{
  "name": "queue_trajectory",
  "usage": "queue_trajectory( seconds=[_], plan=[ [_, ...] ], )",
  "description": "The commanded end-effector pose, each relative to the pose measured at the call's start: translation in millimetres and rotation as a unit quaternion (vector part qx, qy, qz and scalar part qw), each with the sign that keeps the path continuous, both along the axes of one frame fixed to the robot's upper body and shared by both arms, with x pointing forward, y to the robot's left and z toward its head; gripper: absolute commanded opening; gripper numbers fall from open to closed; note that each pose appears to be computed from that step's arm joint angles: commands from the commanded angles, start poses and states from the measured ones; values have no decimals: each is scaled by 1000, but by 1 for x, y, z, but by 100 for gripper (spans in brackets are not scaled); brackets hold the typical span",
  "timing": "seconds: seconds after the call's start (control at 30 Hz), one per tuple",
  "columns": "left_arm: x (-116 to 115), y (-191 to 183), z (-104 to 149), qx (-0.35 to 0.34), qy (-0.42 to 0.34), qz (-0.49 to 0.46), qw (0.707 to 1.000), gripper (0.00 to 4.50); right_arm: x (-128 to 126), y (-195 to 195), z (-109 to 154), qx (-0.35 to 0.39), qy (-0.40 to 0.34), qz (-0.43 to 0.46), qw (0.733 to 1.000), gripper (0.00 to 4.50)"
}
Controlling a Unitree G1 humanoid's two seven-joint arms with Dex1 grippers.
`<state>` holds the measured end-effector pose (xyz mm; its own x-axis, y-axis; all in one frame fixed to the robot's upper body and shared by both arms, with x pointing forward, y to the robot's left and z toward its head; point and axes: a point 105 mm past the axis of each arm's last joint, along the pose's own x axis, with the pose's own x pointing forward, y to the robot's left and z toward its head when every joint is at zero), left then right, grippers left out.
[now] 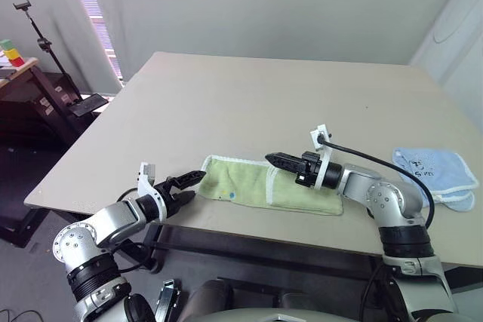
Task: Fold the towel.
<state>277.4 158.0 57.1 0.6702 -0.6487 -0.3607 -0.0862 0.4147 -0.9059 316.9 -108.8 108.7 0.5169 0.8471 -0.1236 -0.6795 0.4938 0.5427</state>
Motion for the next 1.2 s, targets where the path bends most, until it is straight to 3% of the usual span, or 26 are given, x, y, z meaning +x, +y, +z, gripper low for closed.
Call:
queue_trajectory(
  seconds=[0.03, 0.23, 0.5, 0.83, 0.93, 1.2],
  plan=[
    [-6, -16, -6, -18, 24, -25, 999, 443, 0, -4, 12, 0, -26, -6, 1000, 0],
    [-17, -22, -1, -20, 38, -61, 997, 443, -1, -7, 10, -7, -26, -14, 1000, 0],
    [-6, -24, -6, -24, 72, -21, 997, 443, 1, -9, 8, -12, -28, -27, 999, 0],
    [1, -35, 1, -48, 60, -13, 997, 443, 3, -14, 7, -22, -35, -38, 998, 0],
    [3, -36, 0, -50, 59, -11, 997, 384, 2, -14, 7, -22, -36, -36, 998, 0],
    [6, -39, 6, -58, 38, -14, 997, 98, 2, -17, 3, -31, -38, -42, 998, 0]
  ],
)
